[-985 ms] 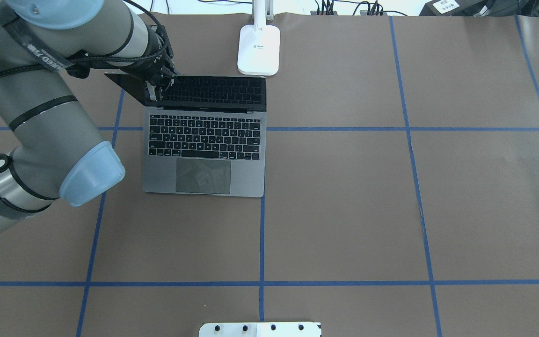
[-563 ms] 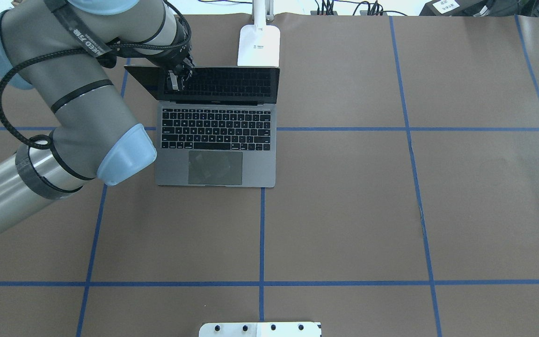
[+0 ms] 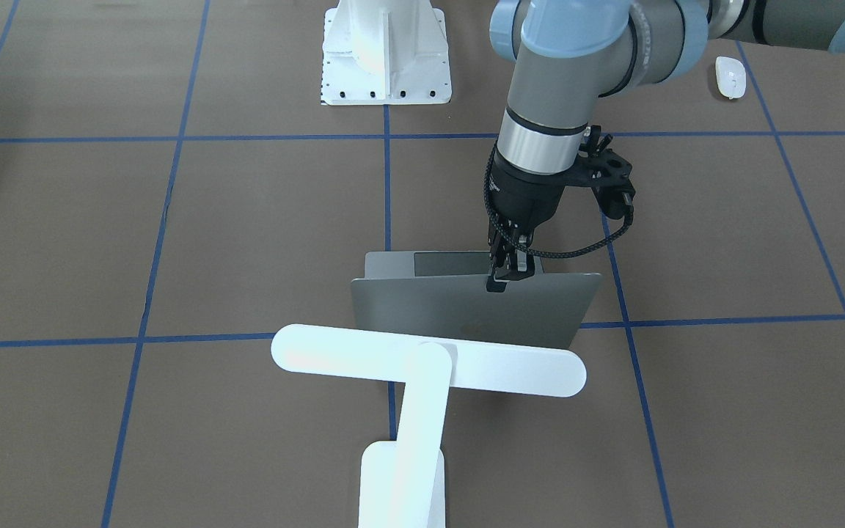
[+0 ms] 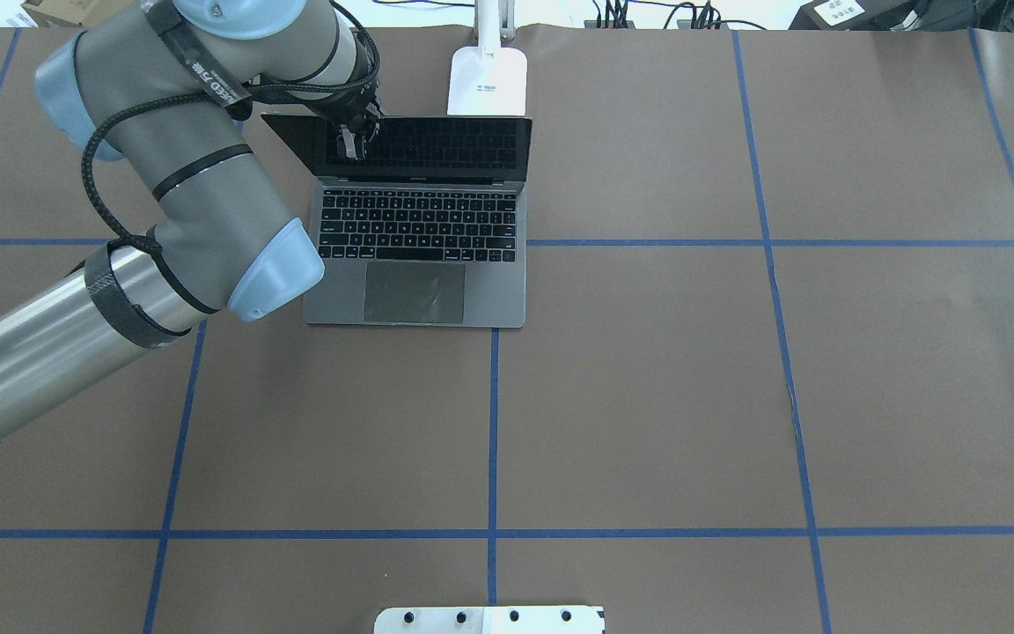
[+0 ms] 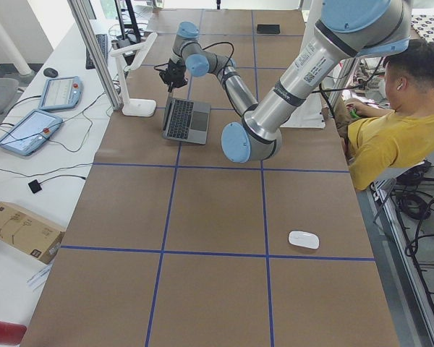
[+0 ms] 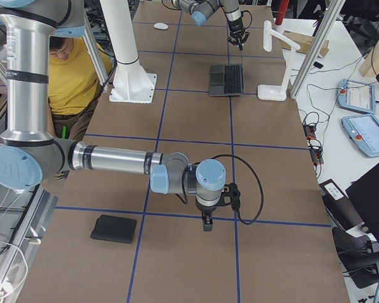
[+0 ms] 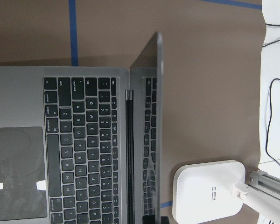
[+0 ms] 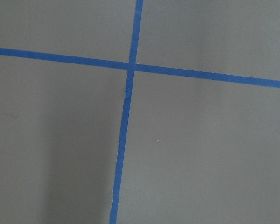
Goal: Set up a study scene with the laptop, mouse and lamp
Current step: 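Release the laptop and withdraw the left gripper off the table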
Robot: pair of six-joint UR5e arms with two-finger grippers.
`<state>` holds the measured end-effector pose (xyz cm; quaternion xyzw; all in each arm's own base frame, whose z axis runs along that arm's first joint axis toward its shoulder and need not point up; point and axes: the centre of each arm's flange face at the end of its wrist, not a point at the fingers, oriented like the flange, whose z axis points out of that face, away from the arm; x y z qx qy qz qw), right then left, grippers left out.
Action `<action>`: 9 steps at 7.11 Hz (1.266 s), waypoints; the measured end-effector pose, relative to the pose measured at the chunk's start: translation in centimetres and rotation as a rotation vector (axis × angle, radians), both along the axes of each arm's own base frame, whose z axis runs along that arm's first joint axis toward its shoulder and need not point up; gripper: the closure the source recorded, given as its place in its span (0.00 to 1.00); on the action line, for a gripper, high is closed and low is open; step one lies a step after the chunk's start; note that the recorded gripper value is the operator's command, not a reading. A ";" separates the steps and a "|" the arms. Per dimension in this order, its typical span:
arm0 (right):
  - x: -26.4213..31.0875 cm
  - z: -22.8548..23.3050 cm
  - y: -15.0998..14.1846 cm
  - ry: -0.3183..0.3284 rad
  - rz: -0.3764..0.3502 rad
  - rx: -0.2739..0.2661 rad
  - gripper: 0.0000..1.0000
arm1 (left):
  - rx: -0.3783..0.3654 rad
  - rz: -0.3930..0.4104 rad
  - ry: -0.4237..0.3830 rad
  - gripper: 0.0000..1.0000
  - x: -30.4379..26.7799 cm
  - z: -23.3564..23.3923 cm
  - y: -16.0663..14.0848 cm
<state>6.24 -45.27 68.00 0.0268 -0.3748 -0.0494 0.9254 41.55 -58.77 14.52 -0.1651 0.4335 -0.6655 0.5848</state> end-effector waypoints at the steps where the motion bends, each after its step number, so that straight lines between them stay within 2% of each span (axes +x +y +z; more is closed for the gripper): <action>1: 0.0 0.0 0.0 0.000 0.000 0.000 0.00 | -0.003 -0.001 -0.003 1.00 0.3 0.2 -0.4; 5: 0.0 0.1 0.1 -0.002 0.000 -0.002 0.00 | -0.017 -0.017 -0.021 1.00 0.6 1.2 -1.4; 6: 0.0 0.1 0.1 -0.003 0.000 -0.003 0.00 | -0.019 -0.018 -0.024 0.79 0.7 1.4 -1.5; 7: 0.0 0.1 0.1 -0.003 0.000 -0.003 0.00 | -0.021 -0.018 -0.028 0.62 0.7 1.5 -1.6; 8: 0.0 0.1 0.1 -0.003 0.000 -0.003 0.00 | -0.022 -0.017 -0.030 0.28 0.7 1.6 -1.6; 9: 0.0 0.1 0.1 -0.003 0.000 -0.003 0.00 | -0.022 -0.016 -0.031 0.00 0.8 1.7 -1.6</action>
